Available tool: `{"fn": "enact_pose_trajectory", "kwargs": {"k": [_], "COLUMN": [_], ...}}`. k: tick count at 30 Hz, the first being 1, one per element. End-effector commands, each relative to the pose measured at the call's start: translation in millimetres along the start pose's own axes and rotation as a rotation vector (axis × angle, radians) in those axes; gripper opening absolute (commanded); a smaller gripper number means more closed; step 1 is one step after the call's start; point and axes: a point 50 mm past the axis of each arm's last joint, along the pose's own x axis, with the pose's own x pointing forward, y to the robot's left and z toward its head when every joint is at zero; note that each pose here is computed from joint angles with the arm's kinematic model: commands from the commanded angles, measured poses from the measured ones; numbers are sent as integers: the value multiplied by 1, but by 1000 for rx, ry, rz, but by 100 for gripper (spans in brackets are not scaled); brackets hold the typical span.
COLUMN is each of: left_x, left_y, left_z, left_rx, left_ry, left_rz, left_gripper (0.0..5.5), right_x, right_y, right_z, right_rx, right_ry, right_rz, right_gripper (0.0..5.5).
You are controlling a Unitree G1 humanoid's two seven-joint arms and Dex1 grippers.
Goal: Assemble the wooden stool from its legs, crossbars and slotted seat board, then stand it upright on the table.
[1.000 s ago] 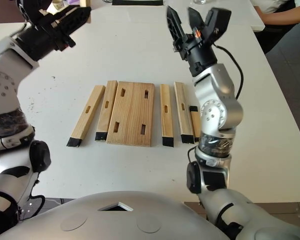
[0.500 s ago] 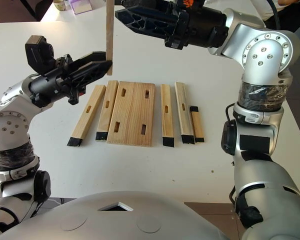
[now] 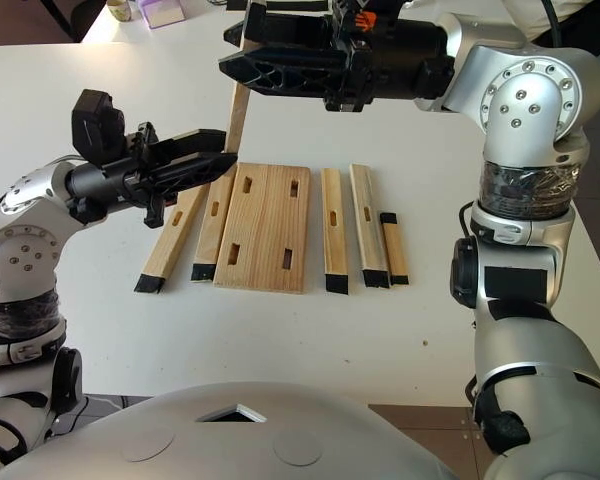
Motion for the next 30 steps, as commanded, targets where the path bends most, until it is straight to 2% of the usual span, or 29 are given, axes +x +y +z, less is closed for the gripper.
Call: {"fn": "enact_pose_trajectory", "kwargs": {"k": [1, 6, 12, 13, 17, 21, 25, 28, 30], "left_x": [0, -3, -5, -5, -5, -26, -38, -32, -28], "left_y": [-3, -3, 4, 6, 9, 24, 47, 57, 56], "left_z": [-2, -5, -10, -10, -15, -31, -33, -37, -38], "left_rx": [6, 6, 39, 31, 23, 37, 46, -12, -65], "left_ry": [21, 49, 103, 90, 93, 140, -31, -198, -296], "left_rz": [-5, 2, 72, 84, 127, 313, 678, 912, 992], "left_gripper": [130, 130, 130, 167, 234, 236, 236, 236, 236], "right_x": [-3, -6, -12, -15, -24, -65, -116, -127, -135], "right_y": [3, 2, 2, 1, -3, -24, -33, -26, -19], "right_z": [-5, -7, -12, -14, -24, -48, -94, -112, -117], "right_rx": [0, 2, 1, -4, -93, -303, -368, -354, -332], "right_ry": [22, 41, 61, 64, 83, 266, 559, 613, 627], "right_rz": [-10, -26, -65, -86, -187, -407, -516, -466, -422], "right_gripper": [200, 131, 130, 130, 130, 130, 130, 130, 130]}}
